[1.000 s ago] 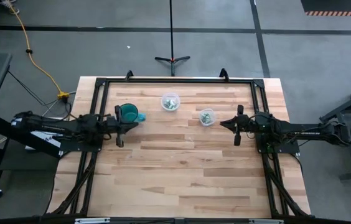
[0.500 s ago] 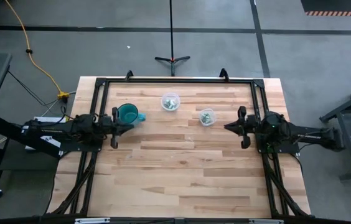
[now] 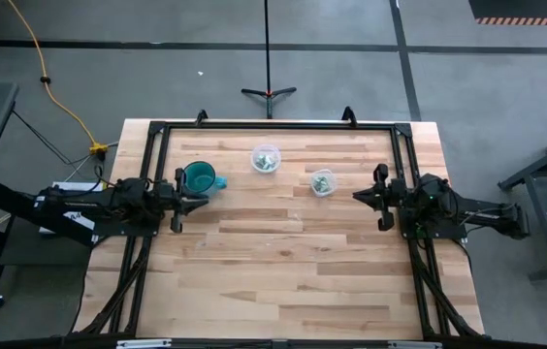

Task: Pick and place items into bin
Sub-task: Return to Home Position

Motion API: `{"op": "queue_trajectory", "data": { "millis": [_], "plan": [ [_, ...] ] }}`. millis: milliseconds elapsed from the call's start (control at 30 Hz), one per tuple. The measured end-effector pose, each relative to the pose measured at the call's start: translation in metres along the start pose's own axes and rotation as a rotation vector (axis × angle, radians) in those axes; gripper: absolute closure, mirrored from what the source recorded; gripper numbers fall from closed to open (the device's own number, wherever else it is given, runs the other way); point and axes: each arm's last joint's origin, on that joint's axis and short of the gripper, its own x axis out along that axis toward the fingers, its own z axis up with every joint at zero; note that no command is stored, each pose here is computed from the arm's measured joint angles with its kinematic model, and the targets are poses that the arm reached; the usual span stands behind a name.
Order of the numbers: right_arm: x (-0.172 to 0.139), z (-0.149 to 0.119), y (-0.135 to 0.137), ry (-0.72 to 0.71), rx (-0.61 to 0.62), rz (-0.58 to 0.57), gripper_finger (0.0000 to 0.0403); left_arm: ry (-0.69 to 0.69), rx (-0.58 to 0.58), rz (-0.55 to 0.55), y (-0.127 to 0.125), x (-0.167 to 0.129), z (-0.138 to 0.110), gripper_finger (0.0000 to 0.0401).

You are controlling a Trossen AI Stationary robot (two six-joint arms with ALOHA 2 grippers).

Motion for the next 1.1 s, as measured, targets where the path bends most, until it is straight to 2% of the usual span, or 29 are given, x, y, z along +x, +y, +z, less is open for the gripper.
{"op": "queue_trajectory", "data": {
  "millis": [133, 267, 333, 1100],
  "plan": [
    [0.0000, 0.0000, 0.0000, 0.000, 0.001, 0.000, 0.0386, 0.001, 0.000, -0.014, -0.0004, 0.0000, -0.0001, 0.0305],
    [0.0000, -0.0001, 0.0003, 0.002, 0.146, 0.011, 0.0386, 0.002, 0.000, -0.015, -0.0005, 0.0000, -0.0002, 0.0303],
    [0.0000, -0.0001, 0.0003, 0.002, 0.169, 0.010, 0.0386, 0.002, 0.000, -0.016, -0.0005, 0.0000, -0.0002, 0.0303],
    [0.0001, -0.0002, 0.0003, 0.003, 0.147, 0.010, 0.0386, 0.003, 0.003, -0.016, -0.0005, 0.0000, -0.0005, 0.0302]
  ]
}}
